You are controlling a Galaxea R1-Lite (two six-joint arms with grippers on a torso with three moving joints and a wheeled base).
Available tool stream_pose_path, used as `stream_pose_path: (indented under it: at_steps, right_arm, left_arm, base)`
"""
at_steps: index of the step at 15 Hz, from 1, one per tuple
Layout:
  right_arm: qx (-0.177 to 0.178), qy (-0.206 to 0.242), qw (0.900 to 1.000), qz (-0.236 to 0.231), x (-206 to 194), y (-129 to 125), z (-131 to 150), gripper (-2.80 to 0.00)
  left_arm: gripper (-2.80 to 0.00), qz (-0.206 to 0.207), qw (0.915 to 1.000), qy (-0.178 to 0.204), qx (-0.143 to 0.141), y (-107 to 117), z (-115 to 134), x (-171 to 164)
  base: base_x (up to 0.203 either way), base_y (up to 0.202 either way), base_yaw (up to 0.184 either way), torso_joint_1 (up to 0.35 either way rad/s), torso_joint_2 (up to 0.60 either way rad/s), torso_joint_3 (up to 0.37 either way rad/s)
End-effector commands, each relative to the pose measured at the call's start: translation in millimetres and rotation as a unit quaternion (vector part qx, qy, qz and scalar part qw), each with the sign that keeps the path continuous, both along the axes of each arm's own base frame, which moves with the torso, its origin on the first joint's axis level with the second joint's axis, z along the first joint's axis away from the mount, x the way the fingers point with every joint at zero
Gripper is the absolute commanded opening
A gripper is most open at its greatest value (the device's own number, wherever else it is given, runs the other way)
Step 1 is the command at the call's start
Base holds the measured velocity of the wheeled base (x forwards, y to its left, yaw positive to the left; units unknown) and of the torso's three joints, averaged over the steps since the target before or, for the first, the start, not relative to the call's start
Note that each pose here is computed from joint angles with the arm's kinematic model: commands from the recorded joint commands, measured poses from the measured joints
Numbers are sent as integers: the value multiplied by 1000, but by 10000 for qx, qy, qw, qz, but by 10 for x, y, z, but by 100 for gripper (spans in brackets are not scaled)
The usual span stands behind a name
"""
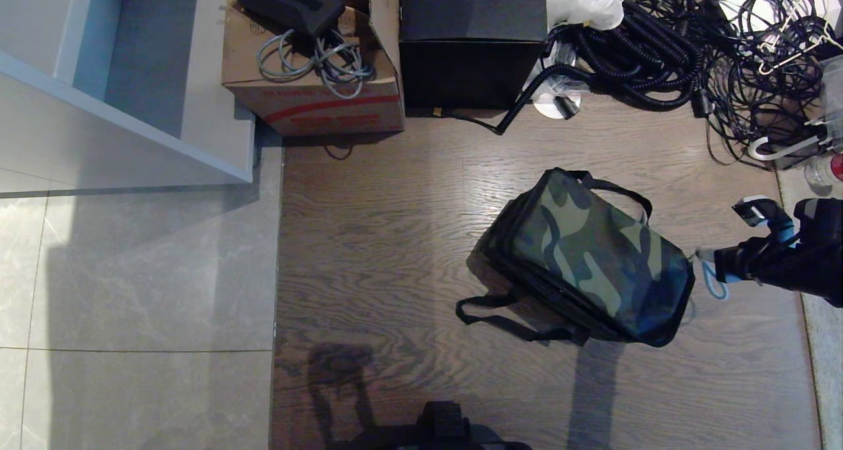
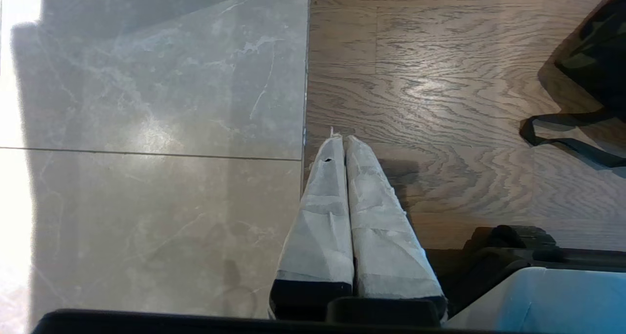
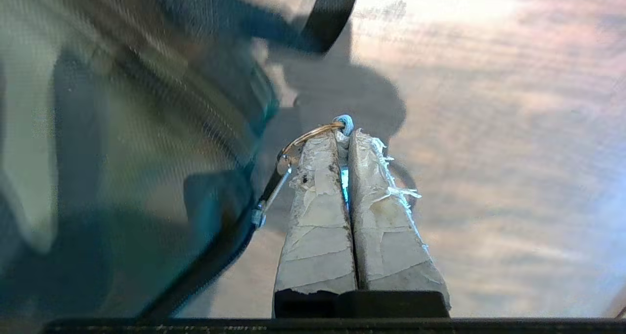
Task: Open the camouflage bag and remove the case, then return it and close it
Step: Open the top of the storage box
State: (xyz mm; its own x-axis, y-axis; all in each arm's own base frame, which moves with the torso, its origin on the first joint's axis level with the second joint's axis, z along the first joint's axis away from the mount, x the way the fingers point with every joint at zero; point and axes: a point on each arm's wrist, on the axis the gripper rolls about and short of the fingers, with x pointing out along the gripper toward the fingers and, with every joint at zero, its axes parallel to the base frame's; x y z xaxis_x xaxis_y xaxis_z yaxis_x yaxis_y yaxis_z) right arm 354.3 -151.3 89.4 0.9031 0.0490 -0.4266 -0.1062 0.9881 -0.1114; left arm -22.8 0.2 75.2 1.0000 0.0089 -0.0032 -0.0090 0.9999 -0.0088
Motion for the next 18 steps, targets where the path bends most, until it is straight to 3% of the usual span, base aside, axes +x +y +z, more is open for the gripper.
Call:
stream_pose_path:
  at_steps: [1, 9, 10, 12, 14, 18]
  right_arm:
    - [83, -24, 10000, -39, 28, -18, -3, -280]
    - [91, -29, 9998, -172, -172, -15, 135, -280]
    - [126, 12, 9997, -193, -165, -14, 108, 0]
    - [220, 250, 9993, -176, -194, 1, -32, 0]
    - [201, 219, 9994, -166, -217, 7, -61, 0]
    - [280, 146, 9986, -413, -495, -50, 161, 0]
  left_arm:
    - [-280, 1, 10000, -1, -2, 0, 0, 0]
    - [-280, 1, 10000, -1, -2, 0, 0, 0]
    - [-280, 1, 10000, -8, -2, 0, 4, -1]
    - [-280, 1, 10000, -1, -2, 0, 0, 0]
    - [-280, 1, 10000, -1, -2, 0, 0, 0]
    - [-280, 1, 10000, -1, -2, 0, 0, 0]
  base:
    - [0, 0, 0, 0, 0, 0]
    - [0, 0, 0, 0, 0, 0]
    - [0, 0, 0, 0, 0, 0]
    - [0, 0, 0, 0, 0, 0]
    - [0, 0, 0, 0, 0, 0]
    - [0, 0, 0, 0, 0, 0]
